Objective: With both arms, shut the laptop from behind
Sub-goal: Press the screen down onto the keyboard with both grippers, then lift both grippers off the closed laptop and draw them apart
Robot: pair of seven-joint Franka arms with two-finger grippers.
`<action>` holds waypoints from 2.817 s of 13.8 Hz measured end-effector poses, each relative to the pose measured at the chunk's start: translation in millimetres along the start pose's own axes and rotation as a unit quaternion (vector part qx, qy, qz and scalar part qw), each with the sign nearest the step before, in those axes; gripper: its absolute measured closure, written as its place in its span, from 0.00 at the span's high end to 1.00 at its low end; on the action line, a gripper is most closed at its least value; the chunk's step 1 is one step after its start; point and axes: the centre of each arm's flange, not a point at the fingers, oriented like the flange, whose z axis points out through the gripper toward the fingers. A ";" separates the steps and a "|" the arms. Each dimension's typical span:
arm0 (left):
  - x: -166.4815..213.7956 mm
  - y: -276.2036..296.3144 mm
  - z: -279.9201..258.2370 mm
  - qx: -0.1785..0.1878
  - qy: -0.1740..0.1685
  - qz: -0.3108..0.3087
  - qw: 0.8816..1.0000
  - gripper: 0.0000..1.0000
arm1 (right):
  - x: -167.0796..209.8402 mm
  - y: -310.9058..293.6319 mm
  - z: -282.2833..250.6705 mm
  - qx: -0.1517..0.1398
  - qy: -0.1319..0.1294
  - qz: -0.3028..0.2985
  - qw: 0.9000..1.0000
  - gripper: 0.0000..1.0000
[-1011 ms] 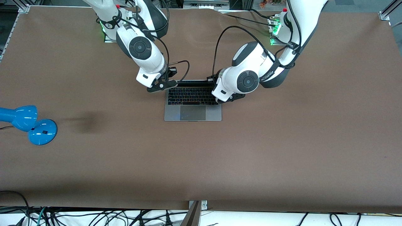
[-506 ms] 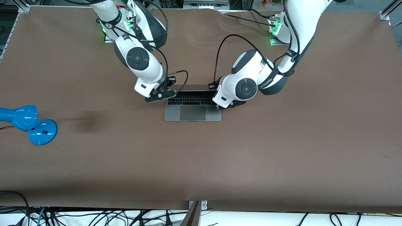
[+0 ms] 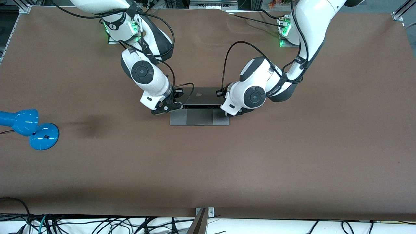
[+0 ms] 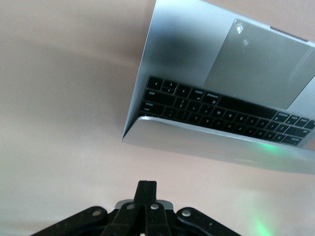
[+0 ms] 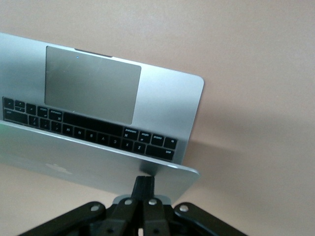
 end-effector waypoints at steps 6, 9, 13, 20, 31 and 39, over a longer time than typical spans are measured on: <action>31.7 4.1 11.1 -0.003 0.013 -0.006 1.000 0.01 | 19.7 10.0 11.5 -0.006 0.003 0.001 1.000 0.01; 45.5 8.3 17.4 -0.017 0.016 -0.013 1.000 0.01 | 34.4 16.4 15.8 -0.001 0.005 0.009 1.000 0.01; 63.2 7.2 32.1 -0.013 0.034 -0.013 0.999 0.01 | 47.7 20.0 25.3 -0.007 0.008 0.004 1.000 0.01; 85.6 4.0 50.7 -0.011 0.042 -0.018 0.999 0.01 | 64.1 31.5 60.3 -0.002 0.000 0.013 1.000 0.01; 102.9 4.8 68.9 -0.015 0.053 -0.018 0.998 0.01 | 74.6 36.4 91.4 -0.001 0.001 0.011 1.000 0.01; 104.1 5.1 67.6 -0.014 0.058 -0.015 0.998 0.18 | 85.6 36.4 93.1 0.010 0.020 0.014 1.000 0.09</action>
